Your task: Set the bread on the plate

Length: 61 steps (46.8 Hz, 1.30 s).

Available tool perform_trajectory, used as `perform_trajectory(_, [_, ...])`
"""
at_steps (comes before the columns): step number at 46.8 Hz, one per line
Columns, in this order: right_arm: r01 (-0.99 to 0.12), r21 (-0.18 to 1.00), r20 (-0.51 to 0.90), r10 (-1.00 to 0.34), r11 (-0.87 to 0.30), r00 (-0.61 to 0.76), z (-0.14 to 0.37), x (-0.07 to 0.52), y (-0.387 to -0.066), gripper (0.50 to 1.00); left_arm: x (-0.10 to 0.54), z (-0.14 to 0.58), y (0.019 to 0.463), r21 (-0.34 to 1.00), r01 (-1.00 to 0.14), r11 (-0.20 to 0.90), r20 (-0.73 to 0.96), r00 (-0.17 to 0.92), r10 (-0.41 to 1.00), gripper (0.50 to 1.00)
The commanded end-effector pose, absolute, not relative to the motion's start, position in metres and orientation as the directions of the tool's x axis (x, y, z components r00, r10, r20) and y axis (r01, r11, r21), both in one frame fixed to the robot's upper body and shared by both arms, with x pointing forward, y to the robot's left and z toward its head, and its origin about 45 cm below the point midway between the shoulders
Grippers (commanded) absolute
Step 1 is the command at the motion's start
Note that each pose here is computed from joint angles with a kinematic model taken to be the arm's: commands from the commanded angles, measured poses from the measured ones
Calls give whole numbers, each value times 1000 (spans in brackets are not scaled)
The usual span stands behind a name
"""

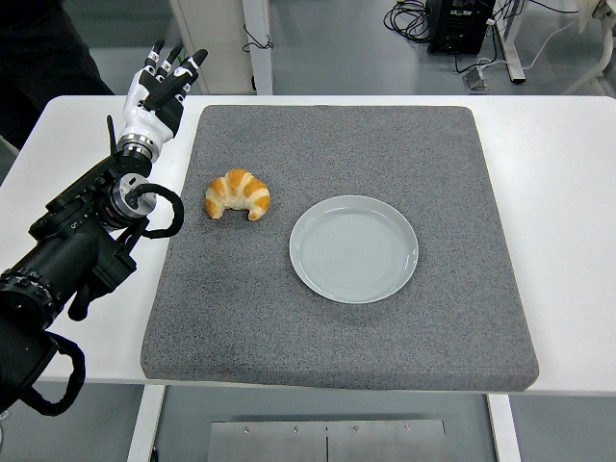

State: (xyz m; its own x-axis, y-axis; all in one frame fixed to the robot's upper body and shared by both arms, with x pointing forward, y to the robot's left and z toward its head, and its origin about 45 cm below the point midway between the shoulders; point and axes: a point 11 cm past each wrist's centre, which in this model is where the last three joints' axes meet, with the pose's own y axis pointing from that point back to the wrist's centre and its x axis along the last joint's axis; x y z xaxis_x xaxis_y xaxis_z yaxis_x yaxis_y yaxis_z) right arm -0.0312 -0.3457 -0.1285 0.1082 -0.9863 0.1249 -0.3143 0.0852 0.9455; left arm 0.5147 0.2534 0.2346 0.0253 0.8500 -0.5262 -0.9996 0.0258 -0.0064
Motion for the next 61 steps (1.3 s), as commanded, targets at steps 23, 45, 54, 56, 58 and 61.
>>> perform_trajectory(23, [-315,945,124,-986,84,108,-128,-31,-346,1000,516,236,255,2,-1000,27,-505,22,863,971])
perform_trajectory(45, [-315,945,124,-986,84,108,-128,-31,-346,1000,519,261,274,-6,-991,132,-248,129,960,963])
perform_trajectory(54, [-314,946,126,-986,86,108,-129,-31,-346,1000,519,271,272,52,-978,200,-154,190,970,961])
perform_trajectory(56, [-314,946,126,-986,86,108,-129,-31,-346,1000,517,271,273,57,-974,219,-118,211,970,961])
perform_trajectory(58, [-314,946,124,-986,85,108,-129,-31,-346,1000,514,272,272,60,-969,238,-82,233,969,961])
perform_trajectory(61, [-315,945,124,-986,84,108,-128,-31,-346,1000,512,272,272,68,-965,253,-24,252,967,961])
